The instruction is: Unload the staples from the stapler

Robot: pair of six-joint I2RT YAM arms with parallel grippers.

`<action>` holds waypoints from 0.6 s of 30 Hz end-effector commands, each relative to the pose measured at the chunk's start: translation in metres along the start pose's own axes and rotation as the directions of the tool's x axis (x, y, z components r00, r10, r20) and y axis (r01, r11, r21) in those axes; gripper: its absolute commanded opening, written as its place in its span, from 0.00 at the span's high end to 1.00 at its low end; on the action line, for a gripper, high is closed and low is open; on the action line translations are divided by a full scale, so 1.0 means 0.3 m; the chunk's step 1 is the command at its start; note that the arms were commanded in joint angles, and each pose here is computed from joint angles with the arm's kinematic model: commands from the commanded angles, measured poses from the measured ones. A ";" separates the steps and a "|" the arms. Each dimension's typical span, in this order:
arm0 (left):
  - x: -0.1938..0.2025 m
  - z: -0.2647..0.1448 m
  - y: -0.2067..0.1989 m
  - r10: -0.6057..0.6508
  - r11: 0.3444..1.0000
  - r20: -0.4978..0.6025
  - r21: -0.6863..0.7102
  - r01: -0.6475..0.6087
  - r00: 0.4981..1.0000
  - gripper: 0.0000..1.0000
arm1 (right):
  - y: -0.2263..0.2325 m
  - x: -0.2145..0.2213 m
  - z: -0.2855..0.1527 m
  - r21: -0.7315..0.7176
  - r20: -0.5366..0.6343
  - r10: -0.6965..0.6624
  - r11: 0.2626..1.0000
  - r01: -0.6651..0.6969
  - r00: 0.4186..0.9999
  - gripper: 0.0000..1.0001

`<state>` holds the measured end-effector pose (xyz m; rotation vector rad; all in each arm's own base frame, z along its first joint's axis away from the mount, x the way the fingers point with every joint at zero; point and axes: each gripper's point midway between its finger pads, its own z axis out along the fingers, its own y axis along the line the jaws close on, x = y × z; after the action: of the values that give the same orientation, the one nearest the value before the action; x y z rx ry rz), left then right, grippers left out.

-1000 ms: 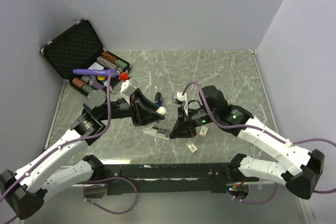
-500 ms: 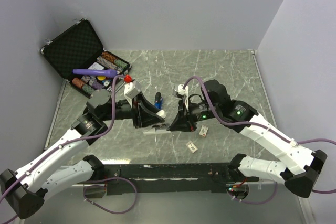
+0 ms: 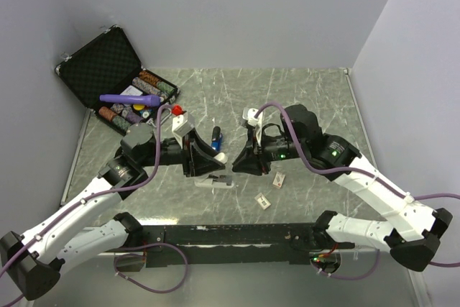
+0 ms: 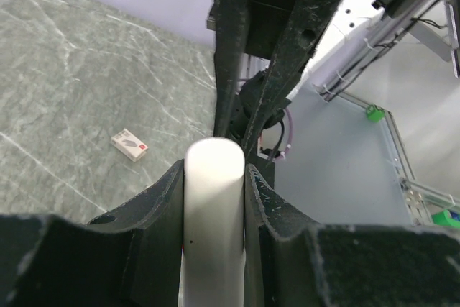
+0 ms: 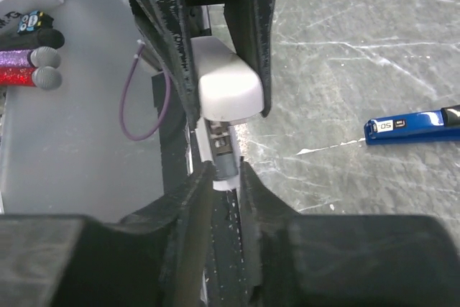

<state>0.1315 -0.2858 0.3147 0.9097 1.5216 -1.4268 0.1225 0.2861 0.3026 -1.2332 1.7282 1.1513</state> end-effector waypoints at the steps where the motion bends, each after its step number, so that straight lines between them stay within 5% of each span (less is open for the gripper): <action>1: -0.064 -0.007 -0.010 0.042 0.999 0.073 -0.024 -0.040 0.996 0.99 | 0.021 -0.073 -0.029 0.008 0.063 -0.056 0.998 0.056 0.996 0.75; 7: -0.100 -0.006 0.018 0.025 0.997 0.130 -0.080 -0.015 0.991 0.99 | -0.017 -0.110 0.002 0.049 0.115 -0.017 0.999 0.011 0.993 0.99; 18: -0.157 -0.011 0.152 -0.004 0.959 0.248 -0.275 0.074 0.969 0.99 | -0.178 -0.101 0.106 0.192 0.159 0.085 0.975 -0.115 0.984 1.00</action>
<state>0.1714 -0.2812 0.3188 0.6429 1.5723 -1.3051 0.1607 0.3060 0.3098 -1.0322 1.7423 1.1074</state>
